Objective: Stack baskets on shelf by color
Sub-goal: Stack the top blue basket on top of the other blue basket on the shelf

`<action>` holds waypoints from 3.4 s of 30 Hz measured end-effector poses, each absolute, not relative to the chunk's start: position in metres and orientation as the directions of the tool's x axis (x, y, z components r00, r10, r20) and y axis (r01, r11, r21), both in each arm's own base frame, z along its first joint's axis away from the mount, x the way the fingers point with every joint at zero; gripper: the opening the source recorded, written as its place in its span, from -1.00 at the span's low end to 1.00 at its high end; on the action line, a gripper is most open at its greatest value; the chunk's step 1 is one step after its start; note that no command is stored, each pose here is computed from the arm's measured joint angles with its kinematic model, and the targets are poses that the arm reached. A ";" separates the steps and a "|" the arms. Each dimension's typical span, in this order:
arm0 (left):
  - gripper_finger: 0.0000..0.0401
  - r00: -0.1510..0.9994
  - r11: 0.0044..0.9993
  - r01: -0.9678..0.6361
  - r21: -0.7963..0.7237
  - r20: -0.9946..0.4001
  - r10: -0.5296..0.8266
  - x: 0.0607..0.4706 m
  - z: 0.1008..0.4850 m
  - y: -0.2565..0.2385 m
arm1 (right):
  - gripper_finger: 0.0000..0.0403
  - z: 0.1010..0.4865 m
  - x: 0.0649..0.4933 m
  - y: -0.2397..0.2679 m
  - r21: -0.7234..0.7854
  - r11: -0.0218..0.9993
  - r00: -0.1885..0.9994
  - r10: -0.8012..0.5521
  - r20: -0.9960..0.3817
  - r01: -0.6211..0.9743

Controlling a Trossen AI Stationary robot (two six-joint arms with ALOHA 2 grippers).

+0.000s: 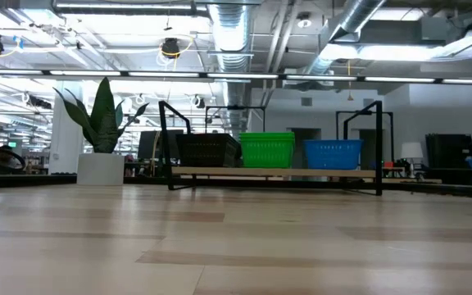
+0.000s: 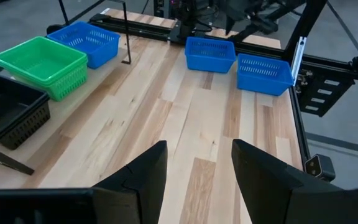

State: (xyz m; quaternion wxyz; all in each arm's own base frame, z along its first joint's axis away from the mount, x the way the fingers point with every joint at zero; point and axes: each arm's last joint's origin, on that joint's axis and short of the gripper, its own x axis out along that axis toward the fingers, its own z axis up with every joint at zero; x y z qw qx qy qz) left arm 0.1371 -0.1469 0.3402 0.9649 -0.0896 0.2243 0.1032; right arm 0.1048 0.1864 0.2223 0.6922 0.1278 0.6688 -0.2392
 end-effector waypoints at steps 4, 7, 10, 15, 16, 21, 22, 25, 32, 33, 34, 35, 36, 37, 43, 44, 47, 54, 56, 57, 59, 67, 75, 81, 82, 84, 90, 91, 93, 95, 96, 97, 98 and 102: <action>-0.16 0.878 0.962 -0.240 -0.127 -0.451 0.159 0.137 0.340 -0.147 | 0.22 0.208 0.102 0.202 -0.156 0.873 -0.063 -0.143 -0.988 0.462; -0.16 0.878 0.963 -0.239 -0.126 -0.451 0.159 0.137 0.340 -0.147 | 0.22 0.202 0.101 0.208 -0.173 0.883 -0.071 -0.158 -0.985 0.436; -0.16 0.878 0.963 -0.240 -0.127 -0.451 0.159 0.137 0.340 -0.147 | 0.22 0.196 0.101 0.210 -0.212 0.890 -0.088 -0.193 -0.977 0.405; -0.16 0.878 0.963 -0.240 -0.126 -0.451 0.160 0.137 0.340 -0.147 | 0.22 0.189 0.104 0.209 -0.268 0.900 -0.103 -0.248 -0.963 0.343; -0.16 0.878 0.963 -0.240 -0.126 -0.451 0.160 0.137 0.340 -0.147 | 0.22 0.188 0.106 0.209 -0.274 0.901 -0.095 -0.257 -0.962 0.338; -0.16 0.878 0.963 -0.240 -0.126 -0.451 0.160 0.137 0.340 -0.147 | 0.22 0.187 0.110 0.207 -0.281 0.906 -0.054 -0.279 -0.959 0.318; -0.16 0.878 0.962 -0.240 -0.126 -0.451 0.160 0.137 0.340 -0.147 | 0.22 0.187 0.111 0.206 -0.282 0.907 -0.053 -0.280 -0.959 0.313; -0.16 0.877 0.963 -0.240 -0.123 -0.452 0.161 0.137 0.340 -0.147 | 0.21 0.187 0.112 0.206 -0.282 0.911 -0.051 -0.280 -0.959 0.302; -0.16 0.876 0.963 -0.239 -0.123 -0.454 0.159 0.137 0.340 -0.147 | 0.10 0.187 0.118 0.203 -0.288 0.903 -0.012 -0.300 -0.954 0.318; -0.16 0.876 0.964 -0.237 -0.124 -0.456 0.157 0.137 0.340 -0.147 | 0.09 0.186 0.120 0.203 -0.292 0.901 -0.014 -0.304 -0.953 0.321; -0.16 0.876 0.964 -0.237 -0.124 -0.457 0.156 0.137 0.340 -0.147 | 0.08 0.184 0.120 0.203 -0.298 0.898 -0.018 -0.309 -0.951 0.323; -0.16 0.876 0.964 -0.236 -0.125 -0.457 0.155 0.137 0.340 -0.147 | 0.06 0.182 0.121 0.203 -0.302 0.897 -0.022 -0.313 -0.950 0.323; -0.16 0.875 0.964 -0.234 -0.126 -0.459 0.152 0.137 0.340 -0.147 | 0.05 0.180 0.121 0.204 -0.310 0.895 -0.026 -0.319 -0.948 0.321; -0.16 0.874 0.965 -0.231 -0.127 -0.463 0.148 0.137 0.340 -0.147 | 0.04 0.177 0.122 0.204 -0.319 0.896 -0.030 -0.326 -0.945 0.310; -0.16 0.872 0.965 -0.225 -0.132 -0.470 0.139 0.137 0.339 -0.147 | -0.01 0.166 0.128 0.207 -0.347 0.897 -0.047 -0.348 -0.936 0.273; -0.16 0.872 0.966 -0.225 -0.131 -0.470 0.139 0.137 0.339 -0.147 | -0.02 0.165 0.130 0.206 -0.349 0.898 -0.047 -0.349 -0.936 0.268; -0.16 0.872 0.965 -0.225 -0.132 -0.470 0.139 0.137 0.339 -0.147 | -0.08 0.166 0.134 0.203 -0.354 0.901 -0.045 -0.355 -0.934 0.251; -0.16 0.872 0.965 -0.225 -0.131 -0.469 0.140 0.137 0.339 -0.147 | -0.52 0.166 0.147 0.193 -0.365 0.910 -0.058 -0.361 -0.931 0.199; -0.16 0.872 0.965 -0.225 -0.131 -0.469 0.140 0.137 0.339 -0.147 | -0.74 0.166 0.152 0.190 -0.367 0.911 -0.064 -0.361 -0.930 0.189; -0.16 0.872 0.966 -0.225 -0.130 -0.469 0.140 0.137 0.339 -0.147 | -0.85 0.166 0.154 0.188 -0.370 0.910 -0.061 -0.366 -0.929 0.184; -0.16 0.872 0.966 -0.224 -0.128 -0.469 0.140 0.137 0.339 -0.147 | -0.93 0.166 0.159 0.184 -0.375 0.910 -0.058 -0.370 -0.927 0.177; -0.16 0.870 0.968 -0.219 -0.120 -0.474 0.138 0.137 0.339 -0.147 | -0.96 0.203 0.183 0.168 -0.278 0.934 0.097 -0.305 -0.947 0.223; -0.16 0.863 0.971 -0.220 -0.098 -0.484 0.147 0.136 0.338 -0.146 | -0.97 0.279 0.210 0.145 -0.212 0.943 0.439 -0.309 -0.844 0.256; -0.16 0.861 0.973 -0.216 -0.084 -0.486 0.149 0.135 0.337 -0.145 | -0.98 0.322 0.238 0.102 -0.304 0.923 0.523 -0.384 -0.761 0.236; -0.16 0.861 0.974 -0.214 -0.078 -0.487 0.150 0.135 0.337 -0.145 | -0.98 0.326 0.244 0.091 -0.325 0.913 0.513 -0.407 -0.756 0.246; -0.16 0.861 0.974 -0.212 -0.073 -0.486 0.151 0.135 0.337 -0.145 | -0.98 0.331 0.253 0.067 -0.367 0.894 0.488 -0.448 -0.749 0.259; -0.16 0.859 0.974 -0.213 -0.072 -0.489 0.151 0.135 0.337 -0.145 | -0.98 0.329 0.279 -0.009 -0.404 0.863 0.390 -0.500 -0.773 0.305; -0.16 0.858 0.974 -0.215 -0.076 -0.492 0.151 0.135 0.337 -0.145 | -0.98 0.328 0.279 -0.021 -0.399 0.859 0.365 -0.501 -0.785 0.321; -0.16 0.857 0.973 -0.218 -0.080 -0.492 0.152 0.135 0.337 -0.145 | -0.98 0.322 0.279 -0.043 -0.385 0.854 0.309 -0.494 -0.813 0.350; -0.16 0.855 0.973 -0.214 -0.082 -0.497 0.146 0.135 0.337 -0.145 | -0.98 0.317 0.280 -0.059 -0.368 0.852 0.274 -0.480 -0.834 0.371; -0.16 0.854 0.974 -0.213 -0.081 -0.500 0.145 0.135 0.337 -0.145 | -0.98 0.315 0.279 -0.064 -0.360 0.856 0.260 -0.467 -0.845 0.370; -0.16 0.854 0.974 -0.211 -0.082 -0.501 0.143 0.135 0.336 -0.145 | -0.97 0.315 0.277 -0.069 -0.354 0.859 0.252 -0.460 -0.851 0.370; -0.16 0.853 0.974 -0.210 -0.082 -0.503 0.142 0.135 0.336 -0.145 | -0.97 0.314 0.279 -0.073 -0.355 0.860 0.248 -0.458 -0.854 0.366; -0.16 0.852 0.975 -0.209 -0.081 -0.504 0.141 0.135 0.336 -0.145 | -0.97 0.308 0.277 -0.084 -0.355 0.862 0.208 -0.446 -0.871 0.361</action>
